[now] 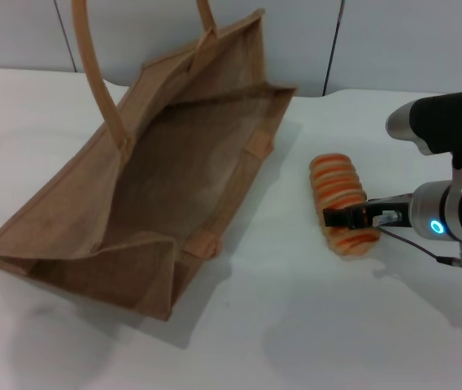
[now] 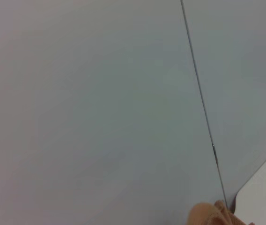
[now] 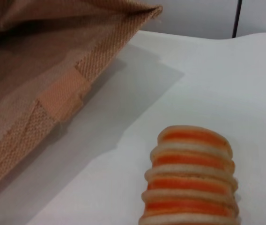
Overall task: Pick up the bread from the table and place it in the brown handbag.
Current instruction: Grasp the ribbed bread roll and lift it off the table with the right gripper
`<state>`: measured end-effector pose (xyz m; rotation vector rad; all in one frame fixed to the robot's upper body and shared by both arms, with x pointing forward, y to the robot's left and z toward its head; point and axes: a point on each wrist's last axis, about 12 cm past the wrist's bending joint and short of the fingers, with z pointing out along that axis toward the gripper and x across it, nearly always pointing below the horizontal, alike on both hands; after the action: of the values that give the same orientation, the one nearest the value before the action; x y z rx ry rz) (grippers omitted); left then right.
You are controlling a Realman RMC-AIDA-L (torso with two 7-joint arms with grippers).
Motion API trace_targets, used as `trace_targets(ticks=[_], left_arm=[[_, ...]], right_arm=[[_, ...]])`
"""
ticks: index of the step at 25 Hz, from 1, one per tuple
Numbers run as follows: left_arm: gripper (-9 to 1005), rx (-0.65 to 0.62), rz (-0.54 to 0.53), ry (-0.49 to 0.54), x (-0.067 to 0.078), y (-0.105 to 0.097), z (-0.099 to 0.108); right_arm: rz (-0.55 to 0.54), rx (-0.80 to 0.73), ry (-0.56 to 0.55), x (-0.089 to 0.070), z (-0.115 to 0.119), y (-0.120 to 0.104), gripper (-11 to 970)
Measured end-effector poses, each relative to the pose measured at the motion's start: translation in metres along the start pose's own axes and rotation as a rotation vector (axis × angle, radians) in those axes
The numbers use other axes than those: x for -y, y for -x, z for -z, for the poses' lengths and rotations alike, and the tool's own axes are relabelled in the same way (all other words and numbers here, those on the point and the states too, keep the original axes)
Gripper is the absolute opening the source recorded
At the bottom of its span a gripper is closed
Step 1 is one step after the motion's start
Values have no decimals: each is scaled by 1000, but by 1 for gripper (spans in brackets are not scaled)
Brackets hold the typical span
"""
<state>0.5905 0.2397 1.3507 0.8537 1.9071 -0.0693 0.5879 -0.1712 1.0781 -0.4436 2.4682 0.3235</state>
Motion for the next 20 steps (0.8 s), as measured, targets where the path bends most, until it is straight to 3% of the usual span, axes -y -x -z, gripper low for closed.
trace_targets(ticks=[4, 6, 20], left_arm=[[135, -5, -5, 2, 1, 0, -1], [136, -5, -5, 2, 1, 0, -1], [139, 12, -29, -6, 5, 9, -2]], right_arm=[[-3, -2, 0, 0, 0, 1, 867], [-2, 2, 3, 0, 1, 2, 797], [57, 22, 0, 4, 6, 10, 682]])
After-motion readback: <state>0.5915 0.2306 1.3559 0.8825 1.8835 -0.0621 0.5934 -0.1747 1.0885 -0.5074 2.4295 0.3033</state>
